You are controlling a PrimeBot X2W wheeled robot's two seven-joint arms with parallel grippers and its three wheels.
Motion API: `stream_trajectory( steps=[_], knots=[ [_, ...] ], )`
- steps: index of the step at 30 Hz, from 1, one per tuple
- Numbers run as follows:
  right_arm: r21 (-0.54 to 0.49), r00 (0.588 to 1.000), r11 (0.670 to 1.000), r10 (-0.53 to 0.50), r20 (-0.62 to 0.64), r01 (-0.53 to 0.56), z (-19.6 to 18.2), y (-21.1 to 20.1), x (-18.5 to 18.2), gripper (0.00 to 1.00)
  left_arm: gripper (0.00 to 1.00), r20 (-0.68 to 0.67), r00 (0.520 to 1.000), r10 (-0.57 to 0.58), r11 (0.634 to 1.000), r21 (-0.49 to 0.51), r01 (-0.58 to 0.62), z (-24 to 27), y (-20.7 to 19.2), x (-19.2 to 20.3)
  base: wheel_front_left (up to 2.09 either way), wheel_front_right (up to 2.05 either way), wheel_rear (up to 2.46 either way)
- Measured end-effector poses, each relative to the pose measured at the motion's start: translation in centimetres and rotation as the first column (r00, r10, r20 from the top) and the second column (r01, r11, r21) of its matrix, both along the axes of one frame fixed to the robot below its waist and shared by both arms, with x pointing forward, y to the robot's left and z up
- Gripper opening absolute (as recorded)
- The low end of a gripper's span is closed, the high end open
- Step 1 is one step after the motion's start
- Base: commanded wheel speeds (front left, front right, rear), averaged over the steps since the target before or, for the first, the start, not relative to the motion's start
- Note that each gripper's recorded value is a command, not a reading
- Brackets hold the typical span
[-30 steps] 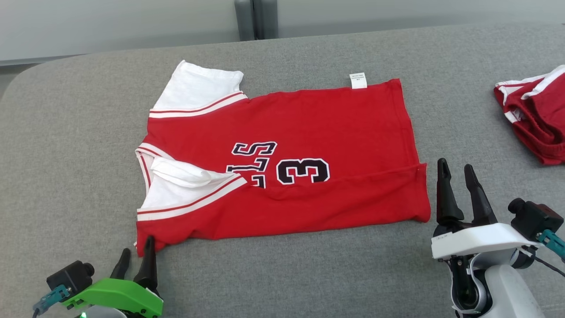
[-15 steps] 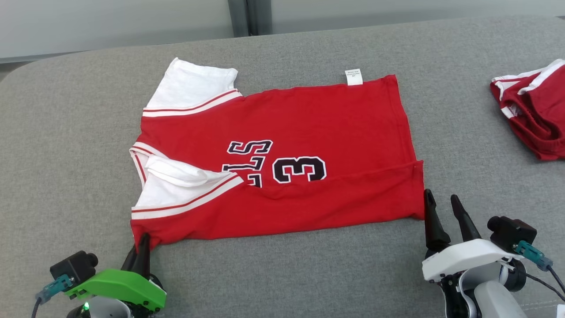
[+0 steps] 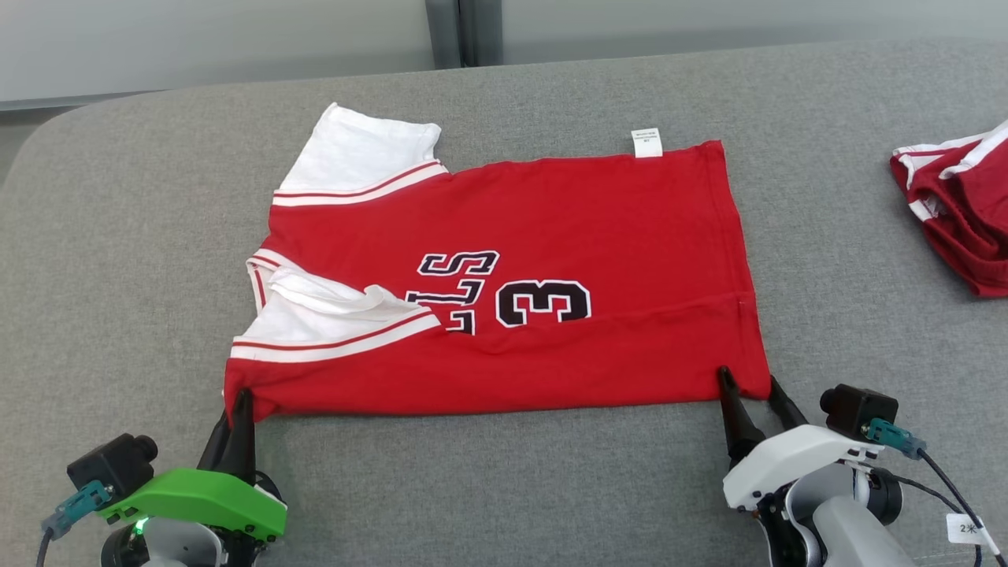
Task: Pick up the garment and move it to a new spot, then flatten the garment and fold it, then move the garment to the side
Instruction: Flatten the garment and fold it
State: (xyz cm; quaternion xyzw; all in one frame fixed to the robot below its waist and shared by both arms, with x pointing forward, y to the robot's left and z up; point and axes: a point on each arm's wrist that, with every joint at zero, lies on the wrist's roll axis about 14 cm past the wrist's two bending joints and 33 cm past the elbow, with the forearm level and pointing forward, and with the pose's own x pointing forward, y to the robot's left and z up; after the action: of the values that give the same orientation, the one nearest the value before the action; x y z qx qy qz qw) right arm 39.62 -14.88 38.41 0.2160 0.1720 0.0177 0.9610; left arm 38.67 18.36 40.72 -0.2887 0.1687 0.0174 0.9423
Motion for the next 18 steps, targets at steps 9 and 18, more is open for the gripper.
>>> stream_trajectory(
  steps=[9, 18],
  knots=[
    [0.046, 1.0, 0.999, -0.026, 0.015, 0.026, 0.8, 0.1, 0.5, 0.0, 0.0, 0.049, 0.999, -0.005, 1.0, 0.019, 0.004, 1.5, 0.6, -0.2, 0.0, 0.0, 0.0],
    [0.02, 0.997, 0.999, -0.052, 0.062, 0.051, 3.0, -2.7, -0.9, 0.0, 0.0, -0.001, 0.997, -0.077, 0.997, 0.01, 0.077, 1.4, 0.1, -2.7, 0.0, 0.0, 0.0]
  ],
)
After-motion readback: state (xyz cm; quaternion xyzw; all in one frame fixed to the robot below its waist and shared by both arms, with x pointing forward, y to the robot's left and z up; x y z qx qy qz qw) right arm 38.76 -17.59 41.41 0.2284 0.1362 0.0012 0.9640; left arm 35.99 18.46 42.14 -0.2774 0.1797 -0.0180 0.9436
